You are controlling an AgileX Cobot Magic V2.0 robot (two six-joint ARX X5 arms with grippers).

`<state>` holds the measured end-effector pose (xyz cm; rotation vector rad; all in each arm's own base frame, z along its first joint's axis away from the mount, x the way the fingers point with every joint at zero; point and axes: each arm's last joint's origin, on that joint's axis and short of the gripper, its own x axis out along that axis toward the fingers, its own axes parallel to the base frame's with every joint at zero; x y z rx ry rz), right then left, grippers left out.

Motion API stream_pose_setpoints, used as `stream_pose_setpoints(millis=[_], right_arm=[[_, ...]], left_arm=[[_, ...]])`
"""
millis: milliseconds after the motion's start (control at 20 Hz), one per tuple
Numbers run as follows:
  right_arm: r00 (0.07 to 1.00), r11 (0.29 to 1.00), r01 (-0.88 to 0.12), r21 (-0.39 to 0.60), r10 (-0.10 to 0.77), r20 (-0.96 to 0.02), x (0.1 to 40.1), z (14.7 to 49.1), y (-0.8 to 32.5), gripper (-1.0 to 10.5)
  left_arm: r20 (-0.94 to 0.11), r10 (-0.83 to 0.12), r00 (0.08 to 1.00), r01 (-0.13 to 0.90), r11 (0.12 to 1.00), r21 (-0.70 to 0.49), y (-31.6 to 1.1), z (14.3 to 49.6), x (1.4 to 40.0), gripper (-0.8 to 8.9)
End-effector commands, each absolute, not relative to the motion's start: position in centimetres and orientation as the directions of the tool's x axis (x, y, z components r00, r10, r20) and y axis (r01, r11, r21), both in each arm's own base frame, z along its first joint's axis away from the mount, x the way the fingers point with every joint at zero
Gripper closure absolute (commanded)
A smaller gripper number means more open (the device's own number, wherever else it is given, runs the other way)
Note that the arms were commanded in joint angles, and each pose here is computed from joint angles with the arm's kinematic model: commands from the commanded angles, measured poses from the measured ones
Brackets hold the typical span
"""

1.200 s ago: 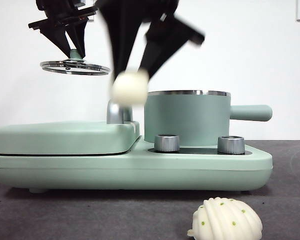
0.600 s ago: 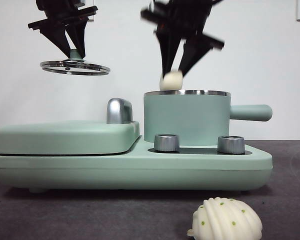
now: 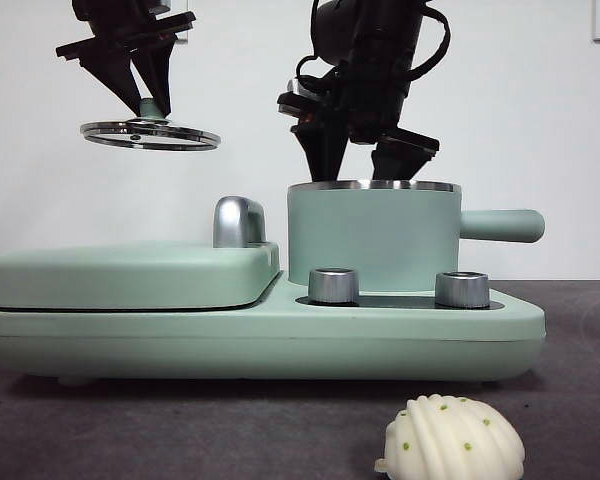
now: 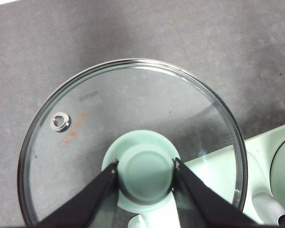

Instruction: Put the buns in a small steamer

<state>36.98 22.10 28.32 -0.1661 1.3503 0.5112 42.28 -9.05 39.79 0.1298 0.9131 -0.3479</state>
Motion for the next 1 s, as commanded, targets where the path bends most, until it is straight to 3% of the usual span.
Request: stream_pose_setpoints(millis=[50,250,400,550,750,1000], right_arm=[[0.136,0.872,-0.458,0.172,0.260,-0.956,37.5,28.0,22.6,5.4],[0.173,0.872,-0.462,0.161,0.267,-0.948,37.5,29.5,22.5,5.0],[0.231,0.879,-0.468,0.093,0.223,-0.947,36.9,32.8,22.0,5.0],[0.313,0.877,-0.470,0.101,0.272,-0.910,35.6,36.6,20.9,5.0],[0.395,0.883,-0.460,0.087,0.291,-0.871,31.8,40.9,18.8,5.0],[0.406,0.873,-0.477,0.097,0.317,-0.857,24.2,43.3,15.7,5.0]], left_arm=[[-0.742,-0.254,0.621,0.347,0.937,-0.030,-8.9,41.6,41.6,7.04],[-0.739,-0.255,0.624,0.347,0.937,-0.030,-8.9,41.7,41.6,7.04],[-0.739,-0.255,0.624,0.347,0.937,-0.030,-8.9,41.7,41.6,7.04],[-0.739,-0.255,0.623,0.348,0.937,-0.030,-8.9,41.7,41.6,7.04],[-0.740,-0.255,0.623,0.348,0.937,-0.031,-9.0,41.7,41.6,7.04],[-0.739,-0.256,0.623,0.348,0.937,-0.030,-9.0,41.7,41.6,7.04]])
